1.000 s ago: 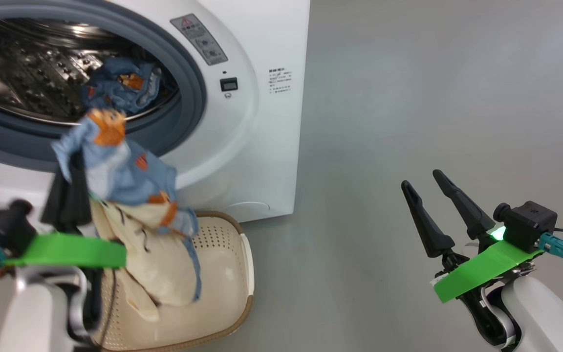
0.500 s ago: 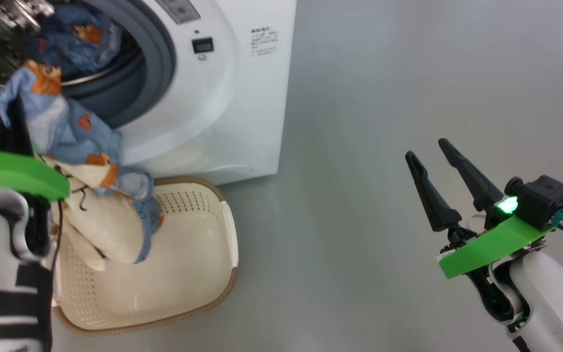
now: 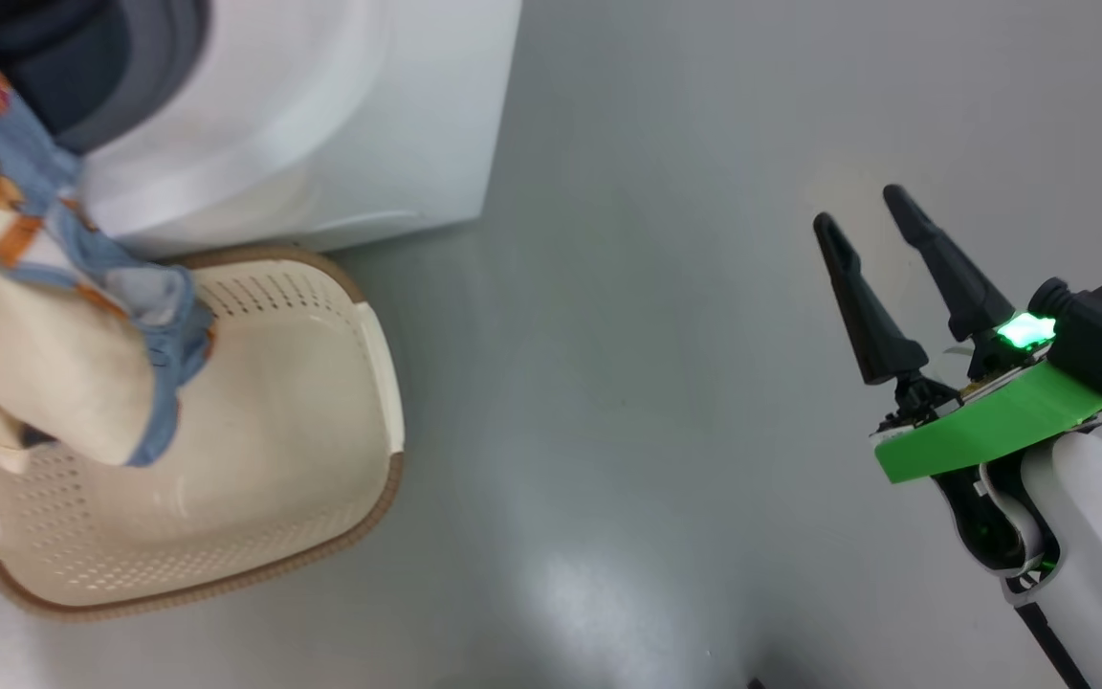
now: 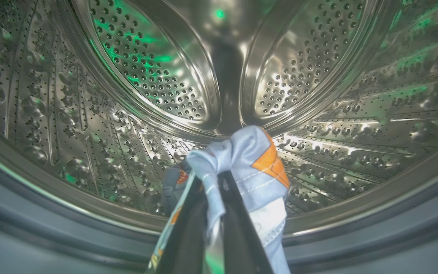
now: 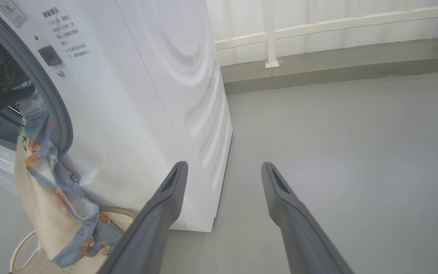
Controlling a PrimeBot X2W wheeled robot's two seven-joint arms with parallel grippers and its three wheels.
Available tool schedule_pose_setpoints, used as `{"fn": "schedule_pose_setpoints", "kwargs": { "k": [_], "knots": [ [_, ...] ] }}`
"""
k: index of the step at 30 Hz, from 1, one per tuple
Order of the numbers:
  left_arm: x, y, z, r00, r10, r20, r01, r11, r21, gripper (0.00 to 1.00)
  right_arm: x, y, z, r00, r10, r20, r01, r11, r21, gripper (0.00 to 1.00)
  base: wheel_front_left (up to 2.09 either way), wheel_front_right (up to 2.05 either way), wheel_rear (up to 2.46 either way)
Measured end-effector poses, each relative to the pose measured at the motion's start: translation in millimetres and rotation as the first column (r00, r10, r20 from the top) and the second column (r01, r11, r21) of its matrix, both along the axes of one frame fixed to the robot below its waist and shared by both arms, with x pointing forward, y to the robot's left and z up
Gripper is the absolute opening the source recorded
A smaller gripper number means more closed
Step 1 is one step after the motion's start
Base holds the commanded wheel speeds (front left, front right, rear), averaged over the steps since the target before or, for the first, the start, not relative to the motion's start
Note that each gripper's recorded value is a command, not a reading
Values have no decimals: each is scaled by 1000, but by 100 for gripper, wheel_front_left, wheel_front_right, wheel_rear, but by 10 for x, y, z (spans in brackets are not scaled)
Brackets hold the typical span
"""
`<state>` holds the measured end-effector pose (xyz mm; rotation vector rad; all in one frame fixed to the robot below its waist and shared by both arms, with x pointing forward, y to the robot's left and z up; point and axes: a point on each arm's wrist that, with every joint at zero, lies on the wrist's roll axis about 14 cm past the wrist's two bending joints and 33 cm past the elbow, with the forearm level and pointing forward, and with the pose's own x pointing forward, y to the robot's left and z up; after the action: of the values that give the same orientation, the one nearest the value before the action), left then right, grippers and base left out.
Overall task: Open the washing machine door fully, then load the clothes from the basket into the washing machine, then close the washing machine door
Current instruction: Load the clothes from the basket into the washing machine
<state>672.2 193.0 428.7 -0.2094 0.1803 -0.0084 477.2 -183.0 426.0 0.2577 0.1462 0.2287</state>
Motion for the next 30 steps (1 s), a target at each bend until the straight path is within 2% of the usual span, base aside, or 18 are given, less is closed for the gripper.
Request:
{"fn": "schedule_pose_setpoints", "kwargs": {
  "k": [5, 10, 14, 19, 23, 24, 25, 26, 30],
  "knots": [
    [271, -62, -180, 1000, 3, 10, -3, 1000, 17, 0, 12, -111, -238, 998, -29, -53, 29, 1000, -13, 100, 0, 0, 0],
    [519, -124, -181, 994, 12, 107, -15, 1000, 23, 0, 51, -189, -400, 995, -51, -83, 49, 999, -23, 100, 0, 0, 0],
    [673, -160, -66, 981, 35, 191, -36, 999, 2, 0, 45, -242, -514, 992, -67, -109, 64, 997, -31, 100, 0, 0, 0],
    [772, -108, 335, 935, 81, 345, -79, 997, -20, 0, 47, -295, -560, 990, -83, -118, 79, 996, -39, 100, 0, 0, 0],
    [776, -118, 286, 936, 87, 341, -90, 996, -8, 0, 39, -311, -571, 988, -92, -121, 88, 995, -39, 100, 0, 0, 0],
    [768, -126, 215, 943, 88, 321, -92, 996, -2, 17, 38, -308, -568, 988, -94, -121, 90, 995, -36, 100, 0, 0, 0],
    [758, -133, 132, 951, 86, 295, -92, 996, 5, 54, 37, -304, -562, 988, -95, -120, 92, 995, -34, 100, 0, 0, 0],
    [748, -129, 28, 962, 89, 258, -96, 995, 12, 100, 36, -300, -556, 988, -96, -119, 92, 995, -33, 100, 0, 0, 0],
    [668, -112, -415, 994, 100, 55, -102, 994, 36, 100, 32, -308, -521, 989, -98, -113, 95, 995, -33, 100, 0, 0, 0]
  ]
}}
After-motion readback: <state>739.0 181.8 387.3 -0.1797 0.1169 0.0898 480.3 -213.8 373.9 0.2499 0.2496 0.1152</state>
